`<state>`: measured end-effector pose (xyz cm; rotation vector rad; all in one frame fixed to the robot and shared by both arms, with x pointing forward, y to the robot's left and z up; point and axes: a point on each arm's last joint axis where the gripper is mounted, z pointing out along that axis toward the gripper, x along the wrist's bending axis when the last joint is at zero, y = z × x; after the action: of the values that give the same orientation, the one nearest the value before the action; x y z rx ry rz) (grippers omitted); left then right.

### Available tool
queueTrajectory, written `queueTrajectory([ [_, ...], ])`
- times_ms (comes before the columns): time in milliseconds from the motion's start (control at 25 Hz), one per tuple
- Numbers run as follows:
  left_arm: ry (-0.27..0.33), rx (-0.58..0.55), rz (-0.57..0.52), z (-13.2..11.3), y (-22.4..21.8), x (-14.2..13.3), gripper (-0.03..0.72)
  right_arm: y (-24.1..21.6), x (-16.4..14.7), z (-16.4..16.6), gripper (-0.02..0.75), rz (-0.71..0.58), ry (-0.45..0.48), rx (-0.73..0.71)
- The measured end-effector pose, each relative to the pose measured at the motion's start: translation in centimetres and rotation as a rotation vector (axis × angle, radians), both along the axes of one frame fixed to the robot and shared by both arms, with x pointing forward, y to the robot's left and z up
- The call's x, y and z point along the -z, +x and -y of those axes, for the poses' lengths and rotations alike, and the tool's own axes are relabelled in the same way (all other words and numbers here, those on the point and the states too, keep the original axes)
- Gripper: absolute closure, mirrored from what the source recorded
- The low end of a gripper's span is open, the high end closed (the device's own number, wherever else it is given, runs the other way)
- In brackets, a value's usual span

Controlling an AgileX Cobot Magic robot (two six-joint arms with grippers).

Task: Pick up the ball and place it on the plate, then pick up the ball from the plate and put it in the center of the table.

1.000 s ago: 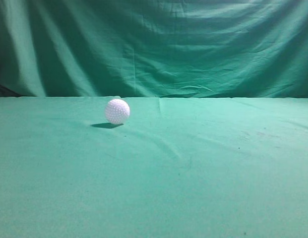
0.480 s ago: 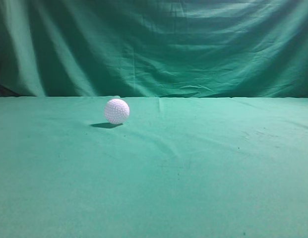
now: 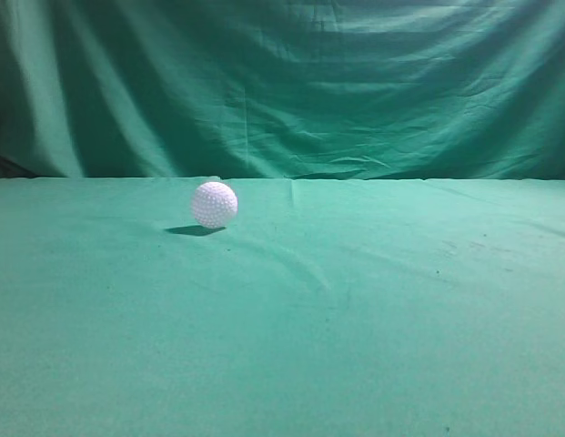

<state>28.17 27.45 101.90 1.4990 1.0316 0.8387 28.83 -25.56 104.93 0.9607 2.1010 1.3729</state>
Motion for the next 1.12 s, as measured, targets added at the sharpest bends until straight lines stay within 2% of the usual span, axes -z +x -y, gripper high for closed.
queueTrajectory([
  [200,0.0,0.001,-0.002,0.0,0.0,0.0,0.688,0.2,1.0,-0.3,0.738,-0.002,0.028,-0.001],
  [360,0.0,0.001,-0.002,0.0,0.0,0.0,0.688,0.1,0.9,-0.5,0.738,-0.035,0.093,-0.003],
  [480,-0.001,0.001,-0.002,0.0,0.0,0.0,0.688,0.1,0.9,-0.6,0.738,-0.039,0.1,-0.003],
  [680,-0.001,0.001,-0.002,0.0,0.0,0.0,0.688,0.4,0.4,-0.5,0.738,0.047,0.092,0.001],
  [840,-0.001,0.001,-0.002,0.0,0.0,0.0,0.688,0.5,0.3,0.1,0.738,0.153,0.019,0.018],
  [960,-0.001,0.001,-0.002,0.0,0.0,0.0,0.688,0.6,0.9,0.9,0.738,0.204,0.005,0.105],
  [1120,-0.001,0.001,-0.002,0.0,0.0,0.0,0.688,0.7,3.0,2.0,0.738,0.195,0.041,0.281],
])
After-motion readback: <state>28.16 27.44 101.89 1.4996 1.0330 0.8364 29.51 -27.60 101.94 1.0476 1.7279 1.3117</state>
